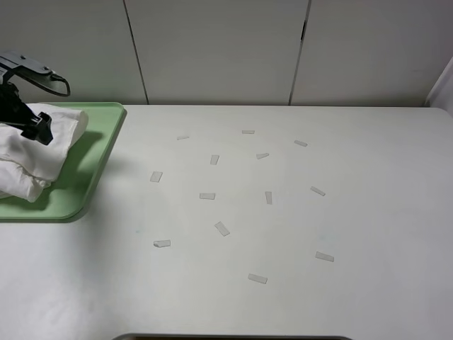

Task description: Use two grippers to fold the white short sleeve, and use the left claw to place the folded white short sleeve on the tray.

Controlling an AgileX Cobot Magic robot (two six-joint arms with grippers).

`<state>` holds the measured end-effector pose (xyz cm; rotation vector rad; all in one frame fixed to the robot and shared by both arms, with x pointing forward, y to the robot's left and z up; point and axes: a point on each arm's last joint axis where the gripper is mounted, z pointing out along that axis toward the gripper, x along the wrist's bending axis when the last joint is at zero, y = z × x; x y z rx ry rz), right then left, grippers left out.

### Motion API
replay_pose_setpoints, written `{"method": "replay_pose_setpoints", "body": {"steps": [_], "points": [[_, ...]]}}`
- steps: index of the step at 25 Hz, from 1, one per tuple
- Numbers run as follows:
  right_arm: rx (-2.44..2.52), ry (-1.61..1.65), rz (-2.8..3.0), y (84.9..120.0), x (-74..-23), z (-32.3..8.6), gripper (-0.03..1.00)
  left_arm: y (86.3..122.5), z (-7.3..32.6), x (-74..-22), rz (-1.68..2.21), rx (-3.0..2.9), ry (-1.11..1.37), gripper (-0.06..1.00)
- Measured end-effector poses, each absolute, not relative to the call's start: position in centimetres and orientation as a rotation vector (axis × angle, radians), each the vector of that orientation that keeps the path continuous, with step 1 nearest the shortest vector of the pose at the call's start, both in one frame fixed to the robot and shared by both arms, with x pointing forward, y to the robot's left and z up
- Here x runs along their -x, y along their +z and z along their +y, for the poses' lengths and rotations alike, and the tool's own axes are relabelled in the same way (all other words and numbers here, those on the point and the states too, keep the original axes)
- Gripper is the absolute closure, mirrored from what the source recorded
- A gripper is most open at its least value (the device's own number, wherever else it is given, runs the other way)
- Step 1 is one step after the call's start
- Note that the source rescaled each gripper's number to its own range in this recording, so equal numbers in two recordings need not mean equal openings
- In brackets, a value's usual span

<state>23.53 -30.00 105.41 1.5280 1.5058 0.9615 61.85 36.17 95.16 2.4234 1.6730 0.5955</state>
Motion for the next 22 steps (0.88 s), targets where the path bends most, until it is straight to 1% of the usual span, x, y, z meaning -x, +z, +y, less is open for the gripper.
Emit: {"method": "replay_pose_setpoints", "body": {"steps": [4,5,7,11,16,18,22], "points": [[-1.528,0.962,1.506,105.4,-23.5,-30.0,-0.03,96.5,35.6,-60.9,1.687,-2.450,0.536,-0.05],[-1.528,0.962,1.506,105.4,-23.5,-30.0,-0.03,97.6,35.2,-60.4,1.683,-2.457,0.528,-0.05],[-1.528,0.962,1.506,105.4,-23.5,-30.0,-0.03,98.7,34.8,-59.8,1.678,-2.458,0.520,-0.05],[-1.528,0.962,1.506,105.4,-23.5,-30.0,-0.03,102.0,33.6,-58.1,1.667,-2.439,0.529,-0.05],[-1.528,0.962,1.506,105.4,-23.5,-30.0,-0.03,106.1,32.3,-55.0,1.756,-2.359,0.499,-0.04],[-1.527,0.962,1.505,105.4,-23.5,-30.0,-0.03,106.7,32.1,-54.4,1.774,-2.349,0.486,-0.04],[-1.527,0.962,1.505,105.4,-23.5,-30.0,-0.03,109.7,31.4,-51.1,1.804,-2.330,0.462,-0.02]]}}
